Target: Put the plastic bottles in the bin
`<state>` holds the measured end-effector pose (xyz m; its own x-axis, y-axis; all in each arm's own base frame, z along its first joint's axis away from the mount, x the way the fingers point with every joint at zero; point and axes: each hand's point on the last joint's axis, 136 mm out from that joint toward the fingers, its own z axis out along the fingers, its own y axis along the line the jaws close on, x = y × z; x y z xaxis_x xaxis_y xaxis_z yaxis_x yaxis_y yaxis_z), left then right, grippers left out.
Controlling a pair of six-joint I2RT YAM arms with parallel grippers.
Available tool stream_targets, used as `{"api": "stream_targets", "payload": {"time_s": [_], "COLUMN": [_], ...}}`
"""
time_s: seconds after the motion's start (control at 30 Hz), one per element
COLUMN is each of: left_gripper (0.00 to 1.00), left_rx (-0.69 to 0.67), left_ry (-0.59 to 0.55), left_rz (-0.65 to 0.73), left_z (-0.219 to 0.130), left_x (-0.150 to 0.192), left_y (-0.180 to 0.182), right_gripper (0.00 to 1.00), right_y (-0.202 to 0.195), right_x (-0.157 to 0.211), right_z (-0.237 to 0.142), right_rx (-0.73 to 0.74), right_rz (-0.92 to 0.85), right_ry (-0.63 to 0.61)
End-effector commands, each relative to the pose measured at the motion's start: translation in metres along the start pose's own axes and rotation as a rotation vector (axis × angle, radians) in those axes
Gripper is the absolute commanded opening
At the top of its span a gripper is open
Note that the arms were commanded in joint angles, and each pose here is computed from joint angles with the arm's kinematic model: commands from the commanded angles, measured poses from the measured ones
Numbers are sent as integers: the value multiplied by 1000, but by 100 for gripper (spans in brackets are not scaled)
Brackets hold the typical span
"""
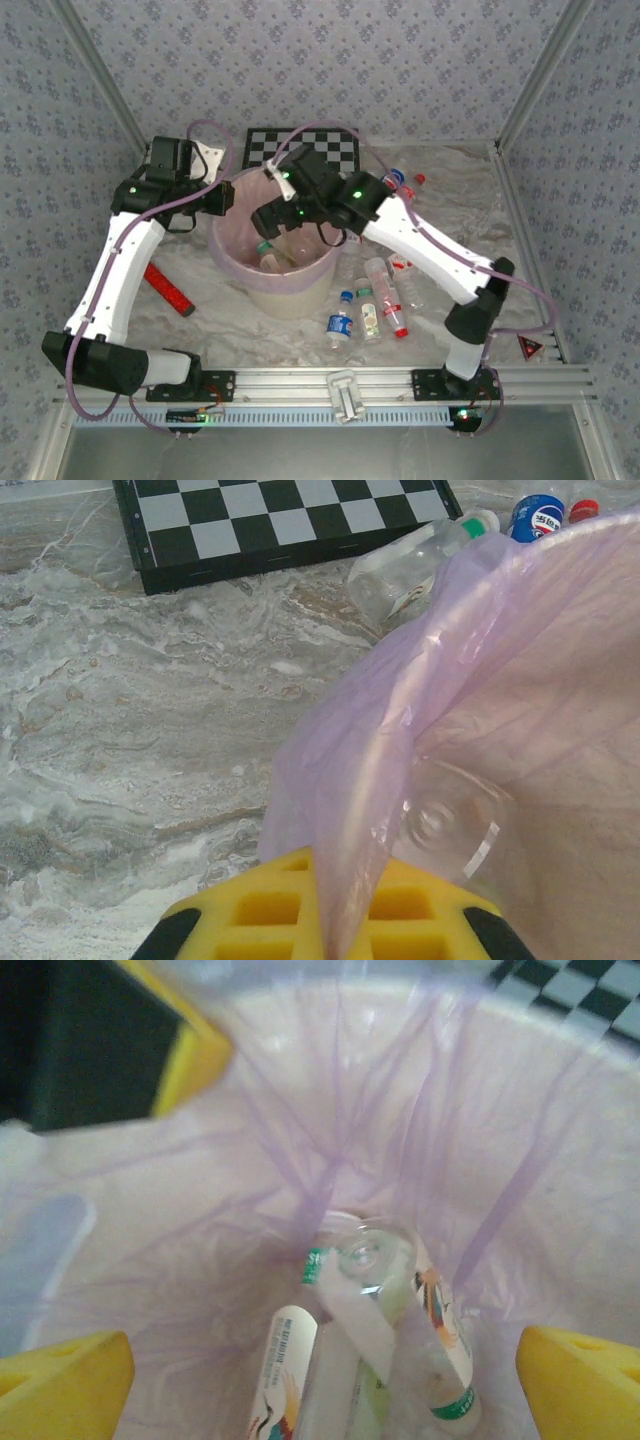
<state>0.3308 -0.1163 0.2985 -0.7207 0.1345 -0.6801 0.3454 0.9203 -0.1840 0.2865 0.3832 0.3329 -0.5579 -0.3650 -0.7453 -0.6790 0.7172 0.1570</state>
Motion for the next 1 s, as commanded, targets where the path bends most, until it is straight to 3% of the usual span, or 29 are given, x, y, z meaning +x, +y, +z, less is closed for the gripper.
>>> {"api": "stream_targets", "payload": {"time_s": [0.0, 0.2, 0.37, 0.6, 0.8, 0.9, 0.97], "left_gripper": [2, 7, 17, 24, 30, 36, 39], "left_rx": [43, 50, 45, 21, 7, -5, -27], "left_ry": [-82, -77, -74, -90, -82, -69, -64], "left_rz": [8, 9, 5, 4, 5, 4, 10], "left_z": [-20, -20, -18, -16, -16, -17, -20], "left_x": [-23, -23, -23, -25, -23, -19, -15], "left_y": [-13, -15, -14, -10, -7, -6, -3], "right_gripper": [100, 100, 100, 99, 90, 73, 75], "right_y": [0, -41, -108, -183, -195, -206, -209], "right_x": [-20, -33, 4, 134, 205, 227, 240], "right_z": [-31, -90, -132, -140, -114, -94, -80], "right_rx": [-90, -118, 28, 402, 457, 470, 462], "right_rz": [51, 140, 273, 407, 447, 478, 499], "right_ry": [-72, -234, -261, 127, 408, 496, 548]}}
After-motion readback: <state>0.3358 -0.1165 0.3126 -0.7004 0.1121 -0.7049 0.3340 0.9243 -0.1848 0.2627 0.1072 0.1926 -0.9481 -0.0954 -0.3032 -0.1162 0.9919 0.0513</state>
